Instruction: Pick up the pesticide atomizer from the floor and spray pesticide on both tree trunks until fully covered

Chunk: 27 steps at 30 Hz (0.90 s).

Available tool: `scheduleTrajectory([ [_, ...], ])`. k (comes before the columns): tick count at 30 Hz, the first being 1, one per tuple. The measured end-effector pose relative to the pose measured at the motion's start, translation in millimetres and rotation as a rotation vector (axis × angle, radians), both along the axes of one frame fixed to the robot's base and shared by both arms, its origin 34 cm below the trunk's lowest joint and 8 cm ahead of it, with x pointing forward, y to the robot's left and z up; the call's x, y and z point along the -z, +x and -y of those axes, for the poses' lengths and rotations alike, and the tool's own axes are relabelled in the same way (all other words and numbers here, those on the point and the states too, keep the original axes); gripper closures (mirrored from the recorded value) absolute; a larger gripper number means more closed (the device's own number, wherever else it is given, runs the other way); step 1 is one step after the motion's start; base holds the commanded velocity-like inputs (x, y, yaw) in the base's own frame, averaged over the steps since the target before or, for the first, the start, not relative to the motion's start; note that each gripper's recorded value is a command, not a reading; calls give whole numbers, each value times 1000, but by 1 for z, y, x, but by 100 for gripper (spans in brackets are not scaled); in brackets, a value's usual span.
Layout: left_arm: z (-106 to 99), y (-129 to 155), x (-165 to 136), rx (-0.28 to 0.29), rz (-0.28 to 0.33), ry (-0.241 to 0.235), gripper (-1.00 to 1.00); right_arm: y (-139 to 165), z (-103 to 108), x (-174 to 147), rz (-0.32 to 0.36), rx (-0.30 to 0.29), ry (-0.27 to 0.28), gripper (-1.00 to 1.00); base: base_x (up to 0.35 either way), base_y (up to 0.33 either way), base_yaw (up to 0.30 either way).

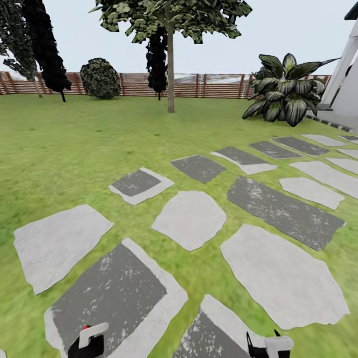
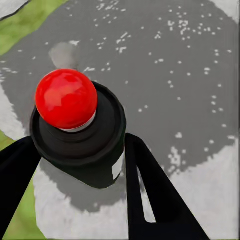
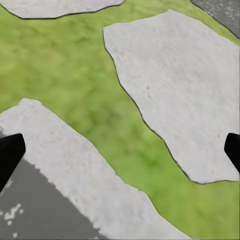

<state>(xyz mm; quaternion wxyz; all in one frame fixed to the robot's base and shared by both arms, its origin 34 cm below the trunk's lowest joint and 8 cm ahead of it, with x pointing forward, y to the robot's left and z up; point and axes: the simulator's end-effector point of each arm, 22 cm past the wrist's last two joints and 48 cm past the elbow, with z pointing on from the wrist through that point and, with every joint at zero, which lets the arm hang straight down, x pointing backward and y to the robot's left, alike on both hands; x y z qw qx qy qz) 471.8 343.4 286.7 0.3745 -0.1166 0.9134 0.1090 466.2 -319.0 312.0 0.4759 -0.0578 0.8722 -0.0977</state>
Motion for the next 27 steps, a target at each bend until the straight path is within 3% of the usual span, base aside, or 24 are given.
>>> scheduleTrajectory([
  [27,-1,4,-5,-1,14,1,100,4,-2,-5,13,-3,1,-100,338,0,0],
])
